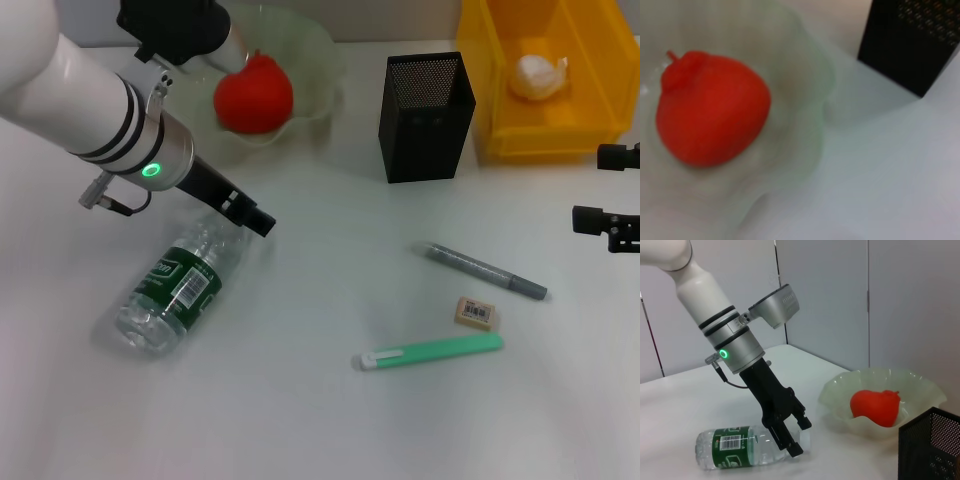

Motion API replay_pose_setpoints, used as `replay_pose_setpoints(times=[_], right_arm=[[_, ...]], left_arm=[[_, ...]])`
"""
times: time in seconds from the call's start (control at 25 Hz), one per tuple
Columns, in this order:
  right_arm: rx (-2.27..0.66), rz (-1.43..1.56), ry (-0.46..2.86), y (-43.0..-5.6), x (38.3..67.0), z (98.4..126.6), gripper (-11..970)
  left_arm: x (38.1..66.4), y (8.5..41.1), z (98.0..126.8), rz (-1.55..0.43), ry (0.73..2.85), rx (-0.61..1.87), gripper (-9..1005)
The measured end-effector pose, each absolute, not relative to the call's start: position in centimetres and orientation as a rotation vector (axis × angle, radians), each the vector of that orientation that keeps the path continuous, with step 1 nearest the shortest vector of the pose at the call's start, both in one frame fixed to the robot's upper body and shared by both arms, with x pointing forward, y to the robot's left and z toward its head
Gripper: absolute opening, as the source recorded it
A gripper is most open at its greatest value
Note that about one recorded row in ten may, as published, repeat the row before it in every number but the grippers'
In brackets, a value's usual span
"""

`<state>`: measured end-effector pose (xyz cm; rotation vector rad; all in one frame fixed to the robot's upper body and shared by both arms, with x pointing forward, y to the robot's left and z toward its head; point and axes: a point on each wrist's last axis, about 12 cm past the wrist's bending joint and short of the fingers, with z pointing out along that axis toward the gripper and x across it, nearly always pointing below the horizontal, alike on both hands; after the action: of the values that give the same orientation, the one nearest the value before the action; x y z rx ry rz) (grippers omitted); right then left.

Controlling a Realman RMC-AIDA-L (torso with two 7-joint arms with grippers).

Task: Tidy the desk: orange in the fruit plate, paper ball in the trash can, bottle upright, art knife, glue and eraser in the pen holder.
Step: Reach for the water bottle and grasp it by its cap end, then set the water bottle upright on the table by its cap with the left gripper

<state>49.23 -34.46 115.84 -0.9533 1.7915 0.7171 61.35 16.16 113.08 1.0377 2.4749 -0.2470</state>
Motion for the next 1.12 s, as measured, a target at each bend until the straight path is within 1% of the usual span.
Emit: replay_pose_setpoints(times=[0.04, 0.32, 0.36, 0.6, 0.8, 0.96, 1.12], right_arm=[[-0.951, 0.715, 1.792, -34.5, 49.2, 115.8, 836], [-0.944, 0.709, 1.794, -34.5, 49.4, 115.8, 836], [-0.945, 0.709, 1.794, -34.5, 49.4, 115.8, 836], [-0.939, 0.695, 1.796, -34.4, 49.7, 115.8, 835], [-0.926, 0.699, 1.801, -34.5, 49.7, 115.6, 835], [-0.924, 0.699, 1.801, -34.5, 49.7, 115.6, 834], [-0.921, 0.701, 1.799, -34.5, 49.8, 115.6, 834]], left_arm=[[61.5, 16.5, 112.7, -0.206, 2.497, 1.023, 856], [61.5, 16.6, 112.6, -0.190, 2.503, 1.018, 856], [61.4, 16.8, 112.0, -0.184, 2.524, 1.003, 856], [61.4, 16.6, 111.8, -0.187, 2.525, 1.010, 856], [61.2, 16.3, 111.6, -0.176, 2.516, 1.039, 691], [61.1, 16.1, 111.5, -0.167, 2.504, 1.055, 519], [61.0, 16.0, 112.1, -0.189, 2.472, 1.048, 491]])
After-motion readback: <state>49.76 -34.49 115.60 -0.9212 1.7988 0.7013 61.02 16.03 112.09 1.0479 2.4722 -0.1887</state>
